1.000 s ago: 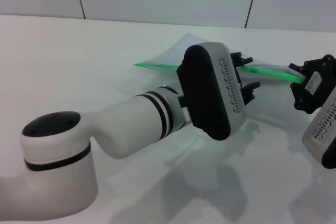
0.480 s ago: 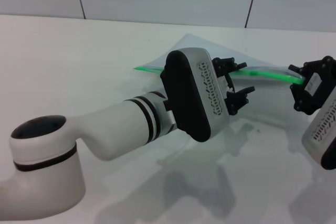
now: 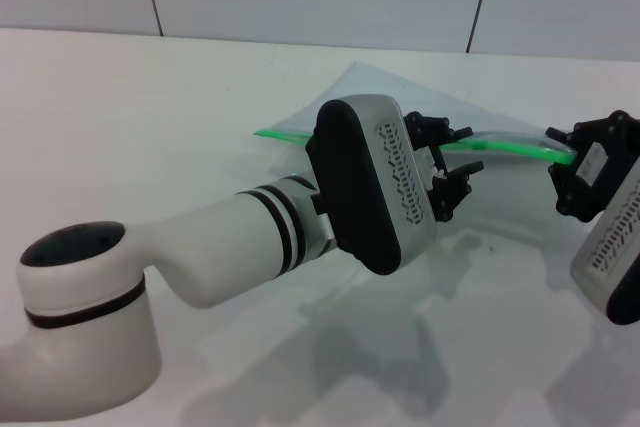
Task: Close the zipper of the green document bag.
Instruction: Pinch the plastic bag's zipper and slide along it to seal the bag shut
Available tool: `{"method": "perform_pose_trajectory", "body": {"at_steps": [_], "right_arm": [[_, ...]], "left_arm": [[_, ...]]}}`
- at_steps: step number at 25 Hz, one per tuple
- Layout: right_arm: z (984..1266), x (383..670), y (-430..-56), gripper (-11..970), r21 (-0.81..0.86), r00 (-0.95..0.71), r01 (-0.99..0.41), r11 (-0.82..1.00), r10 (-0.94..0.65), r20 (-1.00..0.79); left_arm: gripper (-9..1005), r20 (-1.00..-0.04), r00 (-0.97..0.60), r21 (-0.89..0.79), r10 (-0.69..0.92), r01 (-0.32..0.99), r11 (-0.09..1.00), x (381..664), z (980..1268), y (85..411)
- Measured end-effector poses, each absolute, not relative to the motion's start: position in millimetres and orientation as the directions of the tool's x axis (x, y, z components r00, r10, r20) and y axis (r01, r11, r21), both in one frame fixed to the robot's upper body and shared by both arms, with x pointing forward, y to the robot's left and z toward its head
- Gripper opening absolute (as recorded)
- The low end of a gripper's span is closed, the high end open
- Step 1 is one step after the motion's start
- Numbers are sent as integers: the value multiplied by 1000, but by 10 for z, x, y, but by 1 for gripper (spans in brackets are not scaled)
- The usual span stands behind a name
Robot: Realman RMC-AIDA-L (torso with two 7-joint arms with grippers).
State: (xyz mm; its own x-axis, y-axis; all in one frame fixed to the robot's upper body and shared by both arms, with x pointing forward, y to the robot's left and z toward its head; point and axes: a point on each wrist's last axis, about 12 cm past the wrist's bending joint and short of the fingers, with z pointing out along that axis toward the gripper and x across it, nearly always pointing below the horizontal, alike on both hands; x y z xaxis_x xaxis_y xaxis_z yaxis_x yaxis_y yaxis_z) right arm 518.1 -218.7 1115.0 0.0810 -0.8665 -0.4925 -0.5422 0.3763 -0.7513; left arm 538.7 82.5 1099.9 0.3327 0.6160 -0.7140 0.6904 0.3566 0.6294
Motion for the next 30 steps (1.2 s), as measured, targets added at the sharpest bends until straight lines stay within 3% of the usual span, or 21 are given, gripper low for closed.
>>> {"method": "perform_pose_trajectory", "body": {"at_steps": [6,17,30], "right_arm": [[11151,5173,-2162,50,-751,88,-545,373,-865,-494],[11173,5172,-2142,50,-754,96,-542,372,-863,-495],[11173,5172,-2139,50,-754,97,-542,372,-863,-496]], "left_arm": [[286,-716,331,628,614,689,362,5390,11007,832],[283,-712,336,635,616,683,361,5399,11016,842],[194,-711,346,638,612,684,355,5395,11033,809]]}}
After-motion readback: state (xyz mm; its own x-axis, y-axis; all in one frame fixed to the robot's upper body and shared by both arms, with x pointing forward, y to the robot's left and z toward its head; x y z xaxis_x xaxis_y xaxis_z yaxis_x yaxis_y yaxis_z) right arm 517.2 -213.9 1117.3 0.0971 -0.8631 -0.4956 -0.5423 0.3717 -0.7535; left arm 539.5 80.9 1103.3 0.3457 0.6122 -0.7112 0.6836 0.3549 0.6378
